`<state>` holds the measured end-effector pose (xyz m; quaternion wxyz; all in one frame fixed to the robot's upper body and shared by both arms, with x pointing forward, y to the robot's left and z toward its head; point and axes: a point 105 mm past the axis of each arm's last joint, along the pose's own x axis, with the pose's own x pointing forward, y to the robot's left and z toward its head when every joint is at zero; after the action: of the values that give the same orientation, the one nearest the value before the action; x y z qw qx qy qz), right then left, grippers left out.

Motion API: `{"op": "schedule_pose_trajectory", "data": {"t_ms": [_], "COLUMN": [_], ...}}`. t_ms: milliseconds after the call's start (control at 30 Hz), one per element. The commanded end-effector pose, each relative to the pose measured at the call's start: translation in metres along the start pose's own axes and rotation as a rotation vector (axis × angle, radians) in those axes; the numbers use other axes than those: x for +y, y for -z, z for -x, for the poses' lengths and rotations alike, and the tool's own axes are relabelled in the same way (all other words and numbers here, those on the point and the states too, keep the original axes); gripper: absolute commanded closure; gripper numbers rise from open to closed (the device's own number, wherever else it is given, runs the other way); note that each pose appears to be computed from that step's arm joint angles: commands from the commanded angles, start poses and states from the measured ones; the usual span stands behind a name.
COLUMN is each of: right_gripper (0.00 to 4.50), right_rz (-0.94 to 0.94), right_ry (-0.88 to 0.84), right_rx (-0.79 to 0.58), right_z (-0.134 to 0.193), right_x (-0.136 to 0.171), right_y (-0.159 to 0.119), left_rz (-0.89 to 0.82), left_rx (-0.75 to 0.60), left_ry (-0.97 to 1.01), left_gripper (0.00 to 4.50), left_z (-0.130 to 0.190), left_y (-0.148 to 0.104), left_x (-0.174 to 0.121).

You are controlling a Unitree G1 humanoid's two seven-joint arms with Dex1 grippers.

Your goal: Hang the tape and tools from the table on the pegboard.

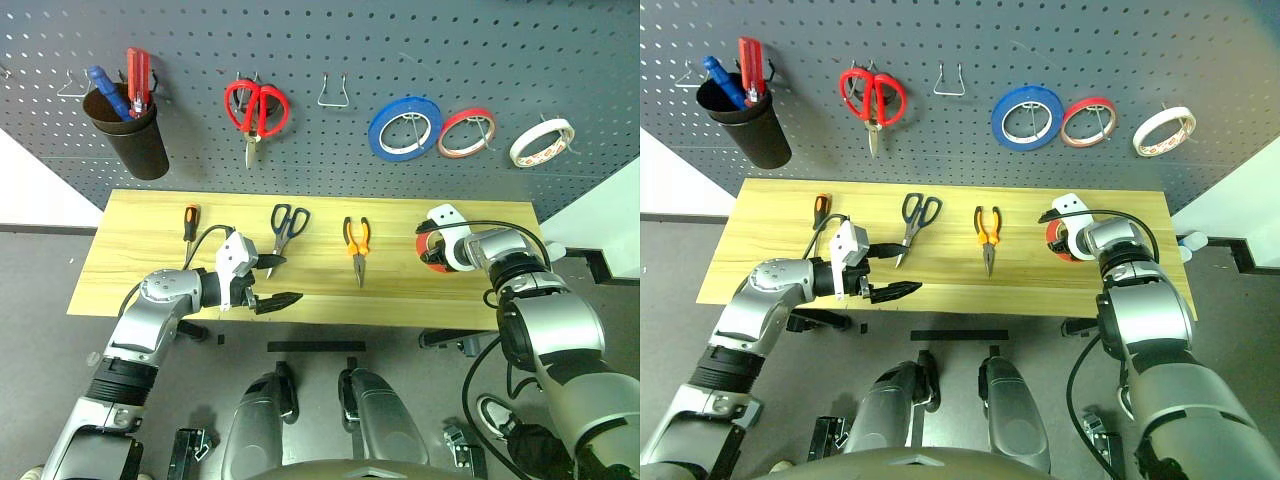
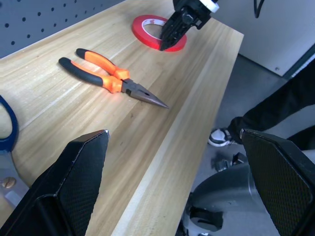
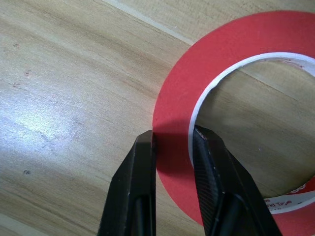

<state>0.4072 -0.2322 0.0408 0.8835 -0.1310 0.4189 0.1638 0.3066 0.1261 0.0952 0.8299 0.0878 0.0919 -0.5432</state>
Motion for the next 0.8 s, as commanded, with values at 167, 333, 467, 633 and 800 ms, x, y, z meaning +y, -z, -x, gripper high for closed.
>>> {"op": "schedule_pose_trajectory", "data": {"t_ms": [167, 333, 467, 633, 800], "right_gripper": [3.82, 3.82, 3.82, 3.82, 3.82], "right_rz": [-0.078, -0.127, -0.125, -0.009, 0.099], "right_ry": [-0.045, -0.123, -0.213, -0.403, -0.505], "right_rx": [-0.021, -0.093, -0.136, -0.249, -0.294], "right_z": [0.01, 0.034, 0.058, 0.102, 0.144], "right_x": [-0.005, -0.012, -0.013, 0.014, 0.046], "right_y": [-0.006, -0.029, -0.04, -0.038, -0.011], "left_rz": [-0.039, -0.045, -0.049, -0.047, -0.045], "left_rx": [-0.04, -0.05, -0.058, -0.061, -0.062], "left_ry": [-0.013, -0.012, -0.004, 0.011, 0.017], "left_gripper": [0.0, 0.0, 0.0, 0.0, 0.0], "left_z": [0.003, 0.003, 0.004, 0.003, 0.004], "left_y": [-0.012, -0.016, -0.019, -0.019, -0.02], "left_x": [0.002, 0.004, 0.004, 0.002, 0.002]}}
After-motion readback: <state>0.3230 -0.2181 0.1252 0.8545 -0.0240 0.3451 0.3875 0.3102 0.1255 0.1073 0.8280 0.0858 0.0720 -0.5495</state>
